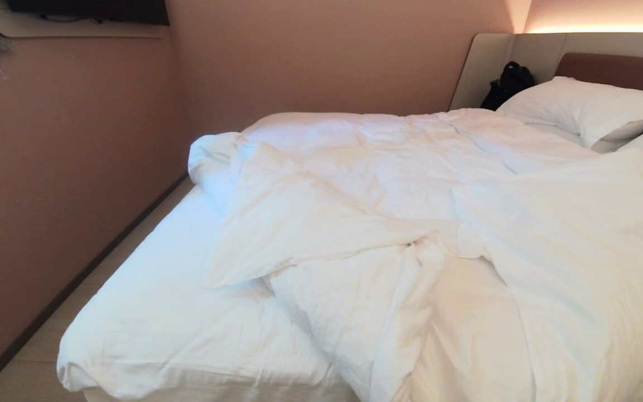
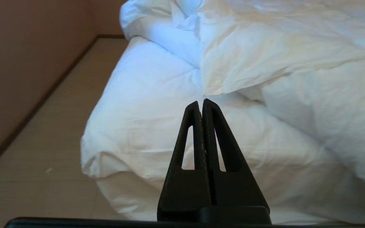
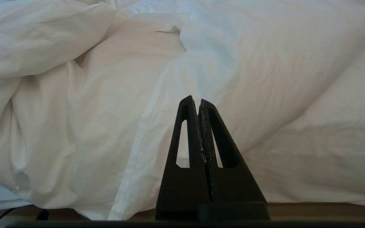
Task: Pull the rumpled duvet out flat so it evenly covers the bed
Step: Hold the folded corner of the quilt
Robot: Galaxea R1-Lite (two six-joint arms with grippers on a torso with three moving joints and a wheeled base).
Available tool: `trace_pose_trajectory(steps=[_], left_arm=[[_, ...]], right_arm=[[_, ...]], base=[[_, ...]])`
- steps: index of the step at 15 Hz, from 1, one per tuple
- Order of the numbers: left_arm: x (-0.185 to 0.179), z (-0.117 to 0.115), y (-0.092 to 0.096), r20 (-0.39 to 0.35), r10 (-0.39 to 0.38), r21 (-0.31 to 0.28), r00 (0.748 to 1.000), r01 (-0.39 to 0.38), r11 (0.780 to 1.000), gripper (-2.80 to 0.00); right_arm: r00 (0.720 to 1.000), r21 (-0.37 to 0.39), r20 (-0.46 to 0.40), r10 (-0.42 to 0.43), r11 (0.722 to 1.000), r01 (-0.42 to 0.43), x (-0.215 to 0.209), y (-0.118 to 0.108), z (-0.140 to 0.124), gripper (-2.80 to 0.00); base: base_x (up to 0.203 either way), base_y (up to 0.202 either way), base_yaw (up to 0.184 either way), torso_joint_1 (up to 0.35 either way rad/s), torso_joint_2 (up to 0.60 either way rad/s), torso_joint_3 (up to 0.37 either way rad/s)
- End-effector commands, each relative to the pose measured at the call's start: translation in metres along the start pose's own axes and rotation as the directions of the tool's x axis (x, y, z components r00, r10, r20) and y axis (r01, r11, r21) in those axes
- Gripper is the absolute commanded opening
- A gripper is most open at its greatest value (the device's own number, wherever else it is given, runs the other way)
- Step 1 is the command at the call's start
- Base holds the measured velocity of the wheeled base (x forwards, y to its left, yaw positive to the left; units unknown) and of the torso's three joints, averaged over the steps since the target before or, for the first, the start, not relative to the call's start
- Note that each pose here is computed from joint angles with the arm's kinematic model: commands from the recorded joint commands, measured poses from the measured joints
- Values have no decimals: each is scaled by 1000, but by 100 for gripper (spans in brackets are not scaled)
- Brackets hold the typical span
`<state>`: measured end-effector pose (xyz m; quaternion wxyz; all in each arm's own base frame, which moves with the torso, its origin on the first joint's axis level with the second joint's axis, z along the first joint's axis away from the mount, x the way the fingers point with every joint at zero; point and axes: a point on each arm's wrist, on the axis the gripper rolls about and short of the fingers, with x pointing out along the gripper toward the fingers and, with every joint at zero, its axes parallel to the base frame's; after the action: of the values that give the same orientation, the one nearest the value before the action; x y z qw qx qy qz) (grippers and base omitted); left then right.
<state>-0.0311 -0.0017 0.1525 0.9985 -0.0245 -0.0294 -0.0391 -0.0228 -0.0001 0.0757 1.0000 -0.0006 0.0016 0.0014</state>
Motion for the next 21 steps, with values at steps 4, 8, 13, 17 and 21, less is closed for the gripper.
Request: trace_pose_trajectory(steps=[4,8,13,17,21], left_arm=[[95,61,1,-263,-136,-134,955,104,986,-280],[163,73,4,-336,-206,-190,919,149,970,-280],[336,7,15,-634,-257,-264,730,108,959,-280],[426,-27,17,-674,-299,-291,675,129,948,-280],[451,-40,17,-701,-438,-393,563,207,896,-280]], right_arm=[[1000,0,0,0,1000,0,0,0,0,-280],[1000,0,0,0,1000,0,0,0,0,-280],[1000,0,0,0,1000,0,0,0,0,-280],[1000,0,0,0,1000,0,0,0,0,-280],[1000,0,0,0,1000,0,0,0,0,-280]], base=[[0,0,0,0,0,0],[0,0,0,0,0,0],[0,0,0,0,0,0],[0,0,0,0,0,0],[0,0,0,0,0,0]])
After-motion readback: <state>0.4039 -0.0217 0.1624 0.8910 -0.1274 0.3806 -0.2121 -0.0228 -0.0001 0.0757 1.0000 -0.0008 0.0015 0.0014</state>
